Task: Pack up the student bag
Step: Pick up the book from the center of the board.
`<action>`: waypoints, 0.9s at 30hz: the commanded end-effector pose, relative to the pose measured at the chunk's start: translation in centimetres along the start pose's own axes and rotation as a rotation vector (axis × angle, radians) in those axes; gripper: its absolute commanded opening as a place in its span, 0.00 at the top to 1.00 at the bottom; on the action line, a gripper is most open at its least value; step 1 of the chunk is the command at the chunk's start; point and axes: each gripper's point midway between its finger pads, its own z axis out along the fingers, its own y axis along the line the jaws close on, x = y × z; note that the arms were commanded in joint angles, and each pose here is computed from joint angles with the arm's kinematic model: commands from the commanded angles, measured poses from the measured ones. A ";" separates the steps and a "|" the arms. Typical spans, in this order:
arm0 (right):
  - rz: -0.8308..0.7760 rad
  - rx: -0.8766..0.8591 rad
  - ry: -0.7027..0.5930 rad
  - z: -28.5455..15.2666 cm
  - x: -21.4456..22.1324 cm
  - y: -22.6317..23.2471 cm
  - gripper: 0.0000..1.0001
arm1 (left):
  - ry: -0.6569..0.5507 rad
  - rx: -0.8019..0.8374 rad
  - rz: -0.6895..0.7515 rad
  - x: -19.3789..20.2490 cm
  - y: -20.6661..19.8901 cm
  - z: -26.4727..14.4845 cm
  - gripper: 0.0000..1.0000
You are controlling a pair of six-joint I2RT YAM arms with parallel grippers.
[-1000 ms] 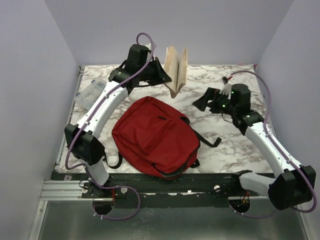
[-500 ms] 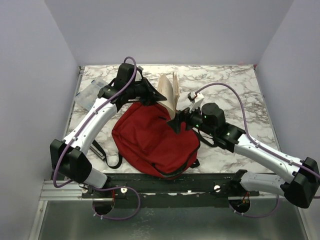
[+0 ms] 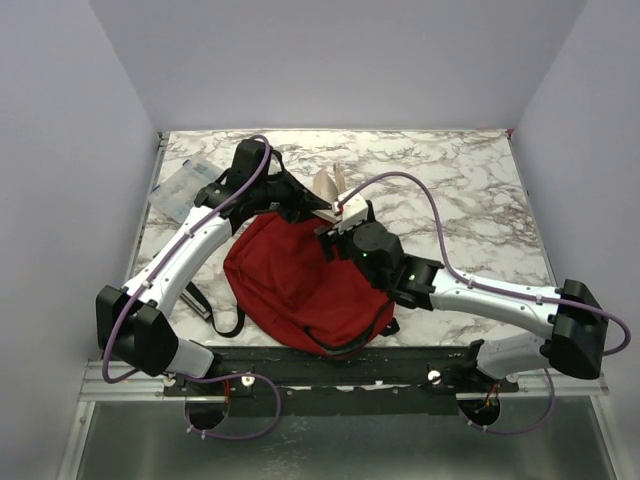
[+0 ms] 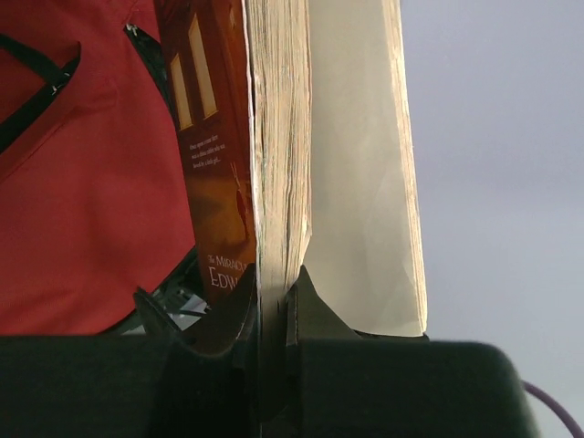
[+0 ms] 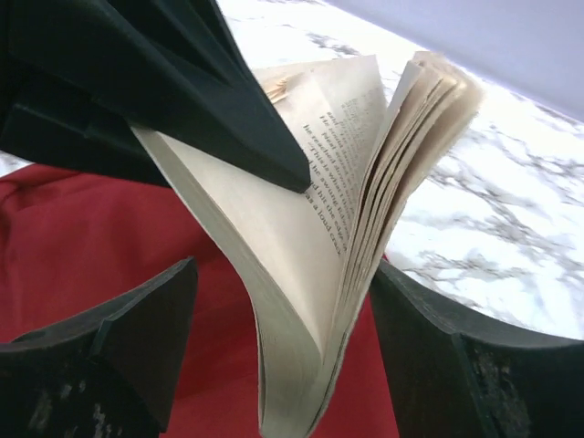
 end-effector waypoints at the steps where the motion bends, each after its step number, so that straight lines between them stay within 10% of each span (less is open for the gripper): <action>1: -0.025 0.280 -0.058 0.2 -2.2 -3.4 0.28 | -0.062 0.061 -0.055 0.0 -1.5 -1.1 1.00; 6: 0.003 0.342 -0.061 -0.2 -1.4 -4.4 0.82 | -0.068 0.096 -0.028 0.1 -2.0 -1.2 1.00; 9: 0.057 0.312 -0.086 -0.2 -1.2 -4.7 0.98 | -0.082 0.117 0.052 0.4 -2.7 -1.3 0.76; 18: 0.386 0.223 -0.017 0.1 1.3 -10.8 0.99 | -0.302 0.019 0.468 -1.6 -0.2 -3.3 0.07; 27: 0.677 0.457 0.164 -3.5 6.4 -19.5 0.99 | -0.223 -0.067 1.008 5.2 1.4 -0.1 0.04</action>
